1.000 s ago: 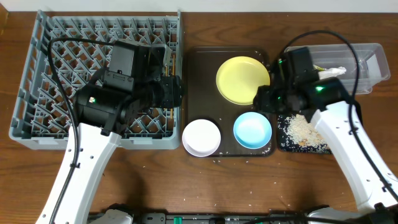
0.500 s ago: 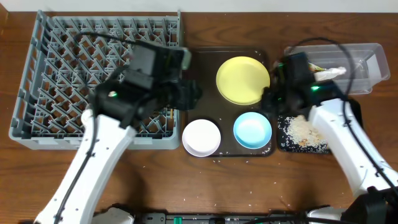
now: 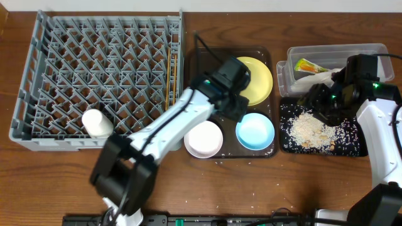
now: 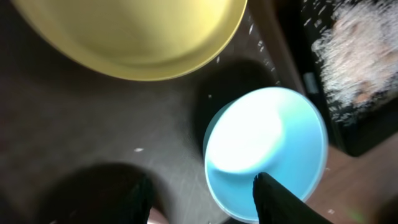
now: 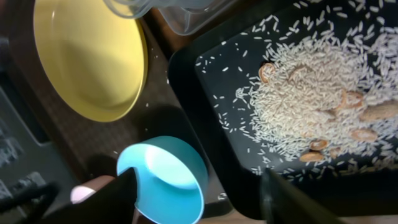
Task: Sort waste into correct bins and load items into the dishwasher
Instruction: 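Reach the left gripper to the blue bowl and grasp its rim, then lift the blue bowl with the left gripper and place it in the rack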
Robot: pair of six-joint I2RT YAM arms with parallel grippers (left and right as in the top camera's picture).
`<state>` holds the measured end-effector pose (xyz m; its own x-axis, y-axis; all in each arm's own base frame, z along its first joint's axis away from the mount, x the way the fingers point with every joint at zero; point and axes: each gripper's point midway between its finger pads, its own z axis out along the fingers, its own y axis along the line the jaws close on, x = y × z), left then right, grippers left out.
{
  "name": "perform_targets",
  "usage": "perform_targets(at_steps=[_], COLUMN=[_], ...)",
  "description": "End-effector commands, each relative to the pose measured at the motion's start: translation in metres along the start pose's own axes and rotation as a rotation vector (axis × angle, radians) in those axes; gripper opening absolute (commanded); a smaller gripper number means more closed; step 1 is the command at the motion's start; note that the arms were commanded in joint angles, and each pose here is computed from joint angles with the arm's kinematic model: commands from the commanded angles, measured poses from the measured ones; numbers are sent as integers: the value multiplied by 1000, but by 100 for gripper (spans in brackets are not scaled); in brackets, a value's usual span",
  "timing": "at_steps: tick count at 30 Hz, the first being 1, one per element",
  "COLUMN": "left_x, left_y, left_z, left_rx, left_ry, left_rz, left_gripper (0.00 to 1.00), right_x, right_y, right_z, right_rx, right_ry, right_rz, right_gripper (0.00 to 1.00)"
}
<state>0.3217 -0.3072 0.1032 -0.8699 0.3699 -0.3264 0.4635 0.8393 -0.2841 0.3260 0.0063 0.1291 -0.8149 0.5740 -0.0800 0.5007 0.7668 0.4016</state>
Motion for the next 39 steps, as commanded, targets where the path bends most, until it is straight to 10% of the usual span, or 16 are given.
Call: perform_targets(at_steps=[1, 4, 7, 29, 39], left_x=[10, 19, 26, 42, -17], left_y=[7, 10, 12, 2, 3], left_z=[33, 51, 66, 106, 8], left_rx=[-35, -45, -52, -66, -70], left_ry=[59, 103, 135, 170, -49], left_rz=[14, 10, 9, 61, 36], left_gripper=[53, 49, 41, 8, 7], right_x=[-5, -7, -7, -7, -7], right_y=[-4, -8, -8, -8, -8], right_z=[-2, -2, -2, -2, -2], right_rx=[26, 50, 49, 49, 49], right_ry=[-27, -39, -39, -39, -39], right_rz=[-35, -34, -34, -35, -35], right_gripper=[47, 57, 99, 99, 99])
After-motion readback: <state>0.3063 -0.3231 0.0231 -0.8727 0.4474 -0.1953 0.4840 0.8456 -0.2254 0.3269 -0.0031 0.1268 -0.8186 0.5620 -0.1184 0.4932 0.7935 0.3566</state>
